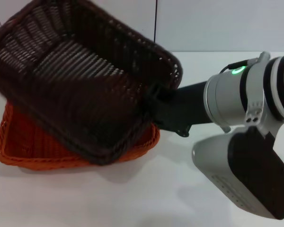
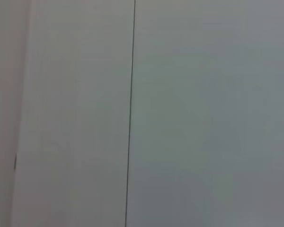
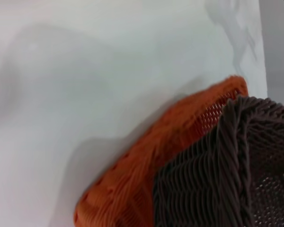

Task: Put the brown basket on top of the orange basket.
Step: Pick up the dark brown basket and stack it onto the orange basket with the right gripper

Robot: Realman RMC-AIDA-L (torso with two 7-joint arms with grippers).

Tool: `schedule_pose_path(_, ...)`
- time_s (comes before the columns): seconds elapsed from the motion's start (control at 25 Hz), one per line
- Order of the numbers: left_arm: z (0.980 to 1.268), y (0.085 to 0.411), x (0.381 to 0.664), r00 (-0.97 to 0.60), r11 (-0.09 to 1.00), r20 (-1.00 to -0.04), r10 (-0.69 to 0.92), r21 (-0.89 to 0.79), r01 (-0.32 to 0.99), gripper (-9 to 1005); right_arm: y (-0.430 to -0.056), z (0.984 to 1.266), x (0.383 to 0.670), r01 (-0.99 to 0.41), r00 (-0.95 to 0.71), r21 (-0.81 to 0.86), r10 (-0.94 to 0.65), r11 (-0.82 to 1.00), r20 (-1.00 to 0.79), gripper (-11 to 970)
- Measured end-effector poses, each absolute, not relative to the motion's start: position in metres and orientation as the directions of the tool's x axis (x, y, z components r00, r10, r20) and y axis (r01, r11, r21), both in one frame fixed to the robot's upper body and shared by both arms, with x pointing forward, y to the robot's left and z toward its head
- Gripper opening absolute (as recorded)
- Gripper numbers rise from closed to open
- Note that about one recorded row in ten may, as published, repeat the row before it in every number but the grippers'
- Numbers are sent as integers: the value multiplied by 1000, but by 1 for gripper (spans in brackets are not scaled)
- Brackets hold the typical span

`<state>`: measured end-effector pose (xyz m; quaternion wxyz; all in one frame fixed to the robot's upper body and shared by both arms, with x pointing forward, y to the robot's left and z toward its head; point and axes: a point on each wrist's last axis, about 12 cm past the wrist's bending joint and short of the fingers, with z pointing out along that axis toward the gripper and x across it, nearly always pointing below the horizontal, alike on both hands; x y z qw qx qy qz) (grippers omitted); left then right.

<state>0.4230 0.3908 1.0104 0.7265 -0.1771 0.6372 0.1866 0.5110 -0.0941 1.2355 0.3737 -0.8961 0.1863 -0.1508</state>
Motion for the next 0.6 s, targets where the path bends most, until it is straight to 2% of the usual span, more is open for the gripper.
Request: schedule_pose_path(0.6, 1008, 391, 427, 94, 867, -995, 23, -27, -498, 755, -107, 1221, 537, -46, 914, -738, -326, -674, 241, 161)
